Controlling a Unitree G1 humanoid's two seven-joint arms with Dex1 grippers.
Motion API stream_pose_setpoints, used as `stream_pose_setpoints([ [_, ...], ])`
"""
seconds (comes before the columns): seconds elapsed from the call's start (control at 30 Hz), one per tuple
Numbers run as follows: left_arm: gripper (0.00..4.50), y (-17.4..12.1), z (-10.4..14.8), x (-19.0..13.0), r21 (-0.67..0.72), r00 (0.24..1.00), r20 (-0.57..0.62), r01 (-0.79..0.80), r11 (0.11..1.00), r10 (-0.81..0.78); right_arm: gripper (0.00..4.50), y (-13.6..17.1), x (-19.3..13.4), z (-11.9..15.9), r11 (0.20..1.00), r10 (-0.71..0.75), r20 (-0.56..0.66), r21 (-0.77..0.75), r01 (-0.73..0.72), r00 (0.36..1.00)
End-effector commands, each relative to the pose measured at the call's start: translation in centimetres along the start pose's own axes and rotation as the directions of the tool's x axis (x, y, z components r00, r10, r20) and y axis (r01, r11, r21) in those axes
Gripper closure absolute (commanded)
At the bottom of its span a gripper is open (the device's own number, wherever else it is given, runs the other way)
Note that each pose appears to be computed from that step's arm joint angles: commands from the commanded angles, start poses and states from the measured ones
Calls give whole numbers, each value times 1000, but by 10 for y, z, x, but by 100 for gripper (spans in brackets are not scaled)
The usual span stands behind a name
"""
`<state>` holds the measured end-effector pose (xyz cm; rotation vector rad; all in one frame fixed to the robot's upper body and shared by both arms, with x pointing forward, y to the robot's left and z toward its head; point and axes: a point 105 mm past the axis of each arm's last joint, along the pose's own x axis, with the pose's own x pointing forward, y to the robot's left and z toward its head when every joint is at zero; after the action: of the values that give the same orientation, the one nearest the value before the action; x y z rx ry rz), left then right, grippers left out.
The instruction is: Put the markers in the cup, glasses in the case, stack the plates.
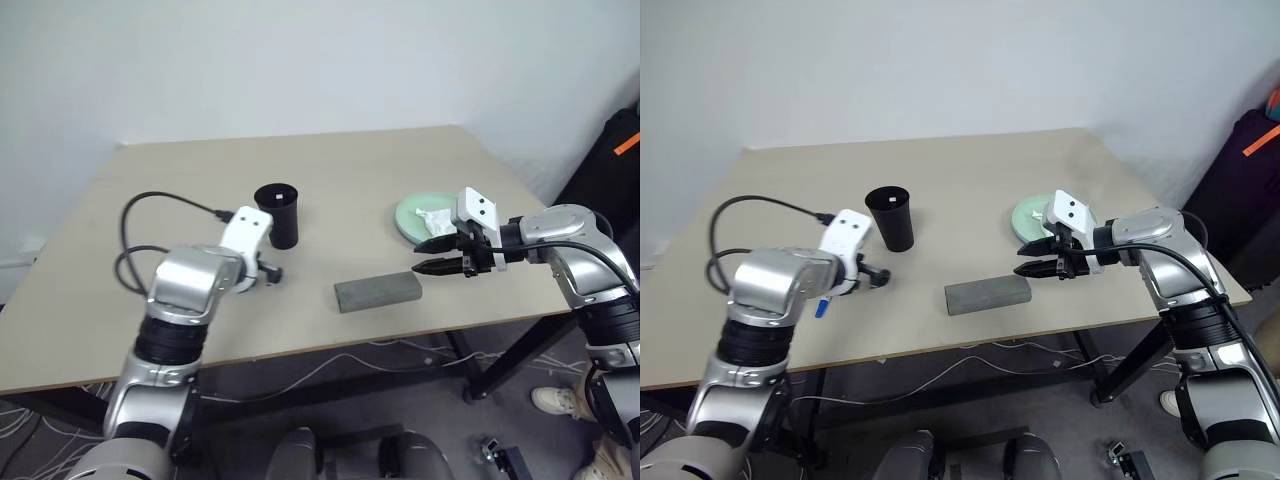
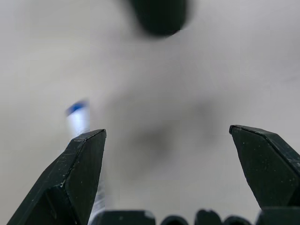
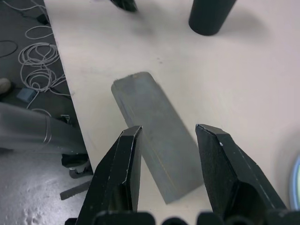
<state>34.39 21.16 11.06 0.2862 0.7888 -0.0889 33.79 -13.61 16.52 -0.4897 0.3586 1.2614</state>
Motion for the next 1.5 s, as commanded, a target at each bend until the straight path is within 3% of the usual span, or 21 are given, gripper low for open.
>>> stream_pose_setpoints([
  [0.03, 1, 19, -5, 0, -32, 999, 22, -47, 998, 48, 255, -3, -5, 13, 999, -13, 20, -52, 14, 1000],
  [0.47, 1, 30, -31, 19, -140, 998, -28, -66, 988, 62, 255, -5, -5, 12, 998, -8, 20, -60, 9, 1000],
  [0.6, 92, 30, -35, 24, -175, 998, -35, -56, 983, 51, 255, -5, -5, 11, 998, -10, 19, -58, 11, 1000],
  [0.93, 433, 24, -38, 28, -160, 998, -54, -41, 986, 33, 255, -7, -6, 10, 998, -16, 18, -58, 17, 1000],
  [1.2, 433, 13, -33, 22, -4, 997, -56, 54, 999, -55, 255, -6, -5, 12, 998, -11, 20, -62, 13, 1000],
  [1.3, 433, 2, -18, 12, 116, 991, 2, 135, 984, -136, 255, -6, -5, 14, 998, -11, 21, -63, 12, 1000],
  [1.4, 433, -9, 1, -4, 293, 967, 85, 205, 934, -239, 255, -6, -4, 15, 998, -9, 21, -65, 11, 1000],
  [1.5, 433, -25, 17, -26, 514, 911, 141, 267, 815, -387, 255, -6, -3, 16, 998, -9, 23, -66, 10, 1000],
])
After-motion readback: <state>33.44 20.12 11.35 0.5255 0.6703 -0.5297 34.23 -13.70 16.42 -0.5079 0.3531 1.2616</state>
